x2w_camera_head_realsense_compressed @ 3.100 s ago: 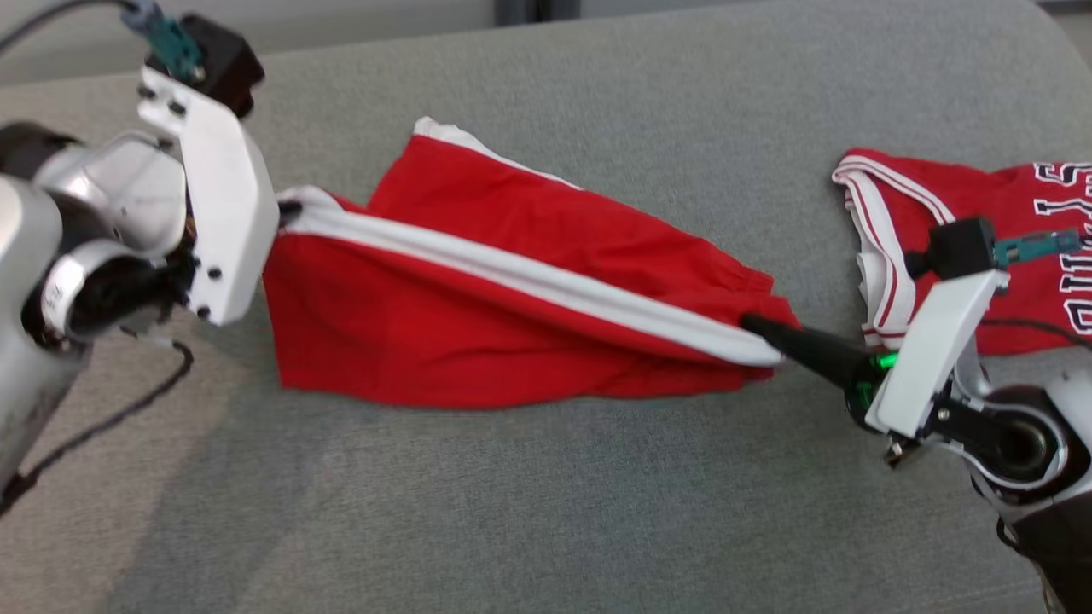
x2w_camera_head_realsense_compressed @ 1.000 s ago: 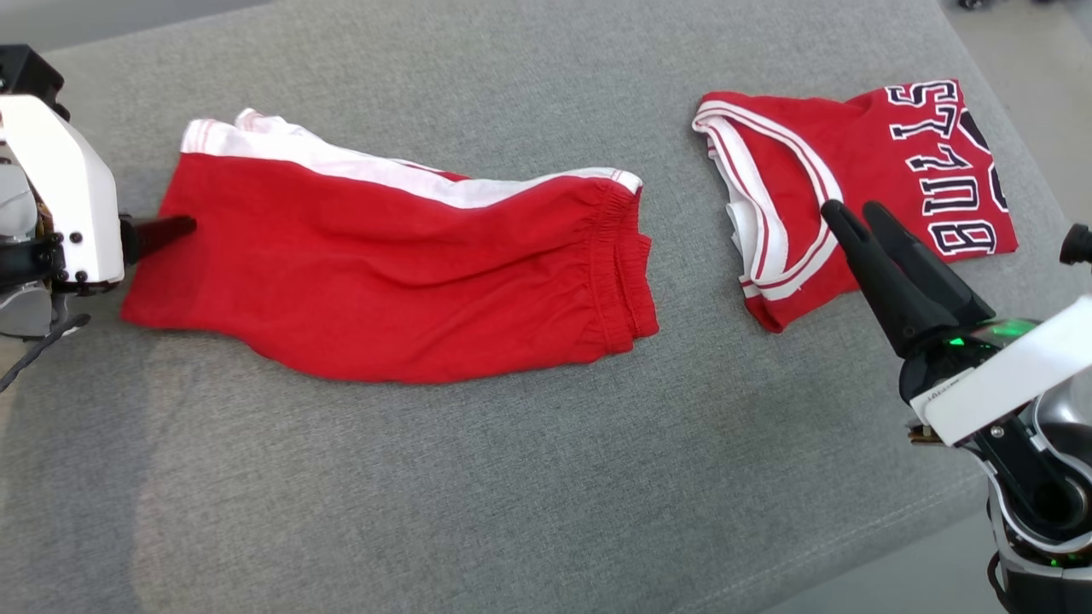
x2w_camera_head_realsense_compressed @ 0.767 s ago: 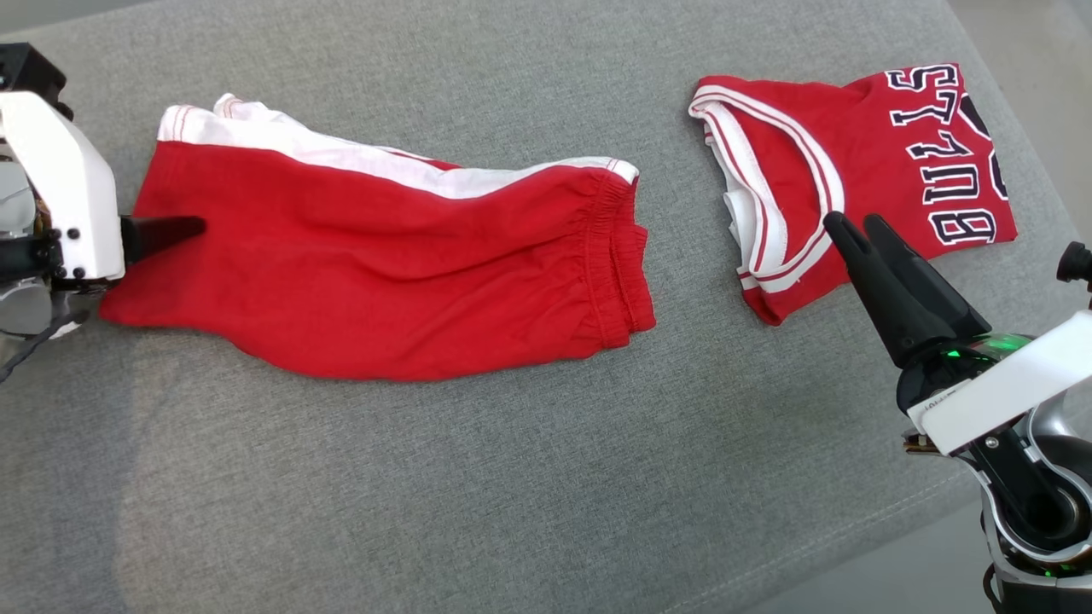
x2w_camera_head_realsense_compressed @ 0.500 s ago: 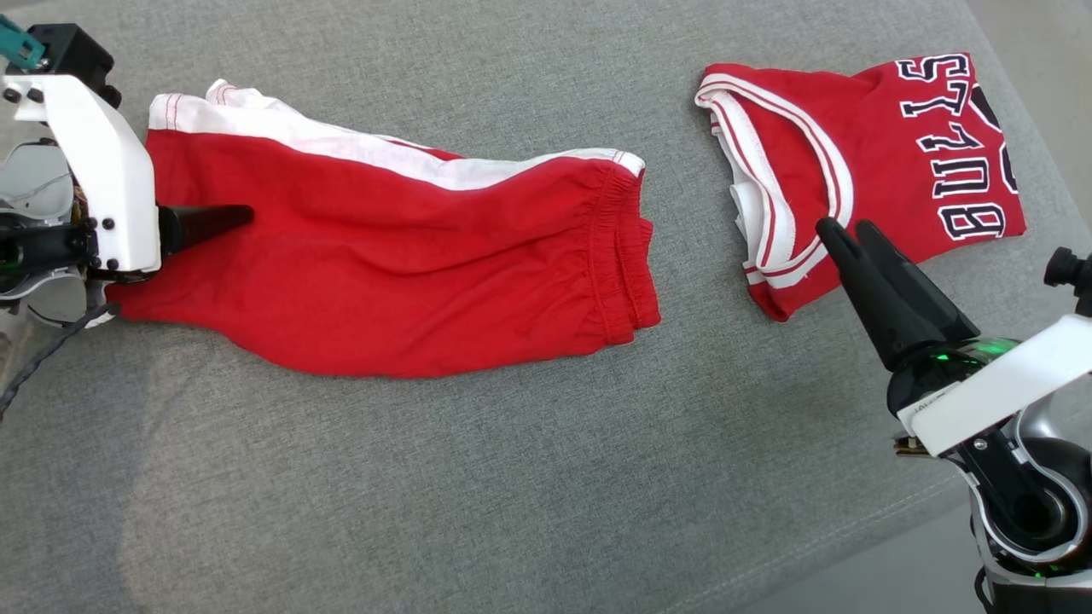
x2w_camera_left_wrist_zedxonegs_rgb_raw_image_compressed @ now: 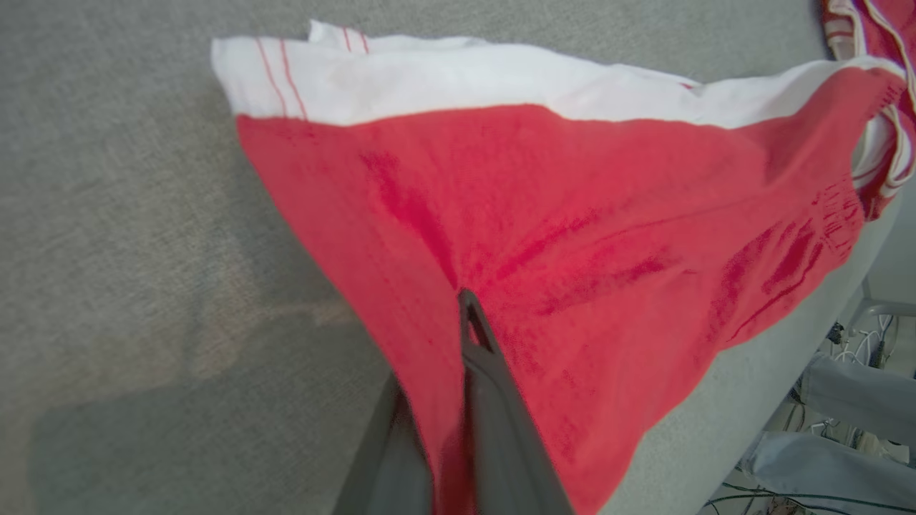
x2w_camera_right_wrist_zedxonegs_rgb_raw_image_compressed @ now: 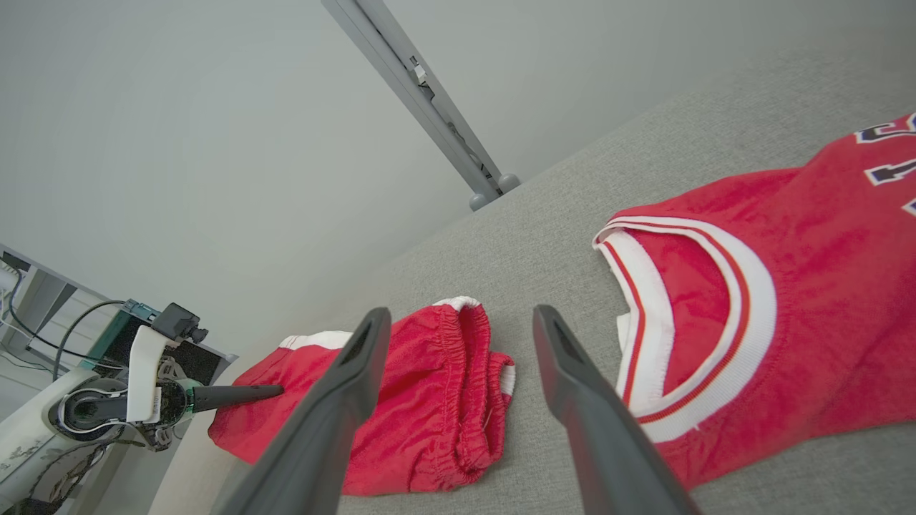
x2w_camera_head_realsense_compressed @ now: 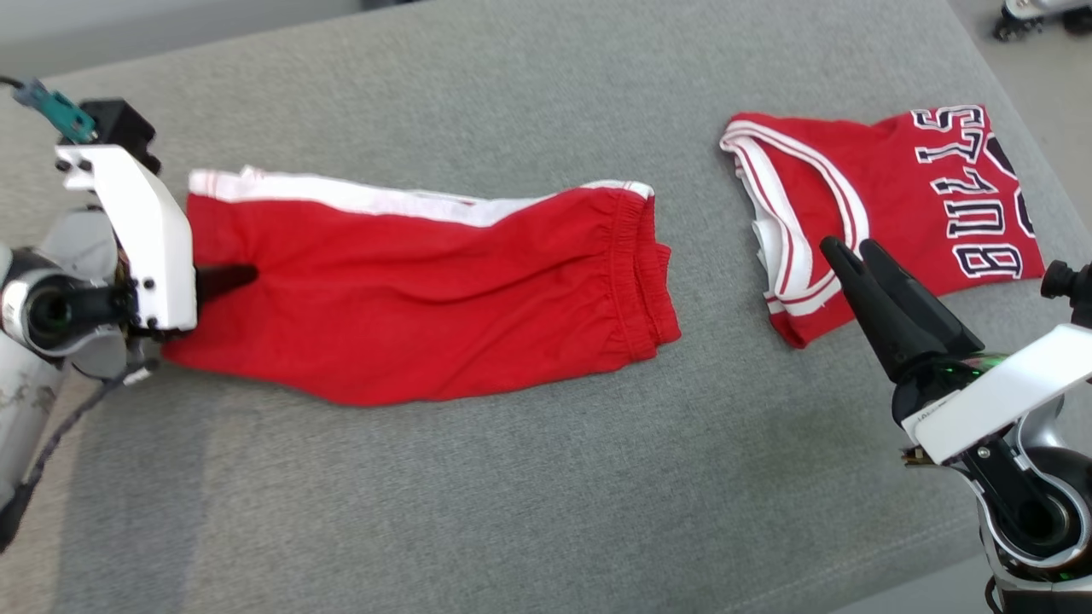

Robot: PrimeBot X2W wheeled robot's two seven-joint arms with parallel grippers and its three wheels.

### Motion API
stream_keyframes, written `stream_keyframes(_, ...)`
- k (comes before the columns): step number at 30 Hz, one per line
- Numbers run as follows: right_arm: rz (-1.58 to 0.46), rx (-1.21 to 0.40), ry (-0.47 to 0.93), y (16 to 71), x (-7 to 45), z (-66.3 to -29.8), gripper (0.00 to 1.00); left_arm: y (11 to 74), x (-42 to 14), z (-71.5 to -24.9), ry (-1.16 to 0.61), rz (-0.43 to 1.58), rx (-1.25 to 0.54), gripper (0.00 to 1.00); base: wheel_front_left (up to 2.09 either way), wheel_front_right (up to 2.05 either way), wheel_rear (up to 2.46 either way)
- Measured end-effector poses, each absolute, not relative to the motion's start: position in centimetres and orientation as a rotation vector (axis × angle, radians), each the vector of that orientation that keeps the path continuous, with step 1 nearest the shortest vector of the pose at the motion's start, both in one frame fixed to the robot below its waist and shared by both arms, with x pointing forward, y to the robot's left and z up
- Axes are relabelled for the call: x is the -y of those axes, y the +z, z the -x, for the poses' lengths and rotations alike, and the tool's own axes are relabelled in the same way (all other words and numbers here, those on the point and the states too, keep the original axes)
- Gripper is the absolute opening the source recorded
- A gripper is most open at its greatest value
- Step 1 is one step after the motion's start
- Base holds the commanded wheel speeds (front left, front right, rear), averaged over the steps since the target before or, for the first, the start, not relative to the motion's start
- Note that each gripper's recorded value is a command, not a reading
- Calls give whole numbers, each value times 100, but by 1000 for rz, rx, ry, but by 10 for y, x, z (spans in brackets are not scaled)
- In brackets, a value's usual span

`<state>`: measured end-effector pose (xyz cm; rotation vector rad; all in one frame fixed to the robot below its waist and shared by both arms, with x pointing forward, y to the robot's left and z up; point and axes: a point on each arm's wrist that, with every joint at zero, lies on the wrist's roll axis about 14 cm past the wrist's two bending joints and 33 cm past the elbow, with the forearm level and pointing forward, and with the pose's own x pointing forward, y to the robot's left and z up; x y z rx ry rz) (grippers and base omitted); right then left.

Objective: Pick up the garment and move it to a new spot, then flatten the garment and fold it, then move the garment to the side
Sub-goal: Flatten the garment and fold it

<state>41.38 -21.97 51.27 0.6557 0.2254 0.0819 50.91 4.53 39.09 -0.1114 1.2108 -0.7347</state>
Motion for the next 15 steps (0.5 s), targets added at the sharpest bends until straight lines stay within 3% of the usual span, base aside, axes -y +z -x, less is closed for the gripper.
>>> stream_keyframes(15, -671, -212, 145, 530, 204, -394, 100, 409, -98, -446, -608, 163, -1209, 0, 0, 0, 0)
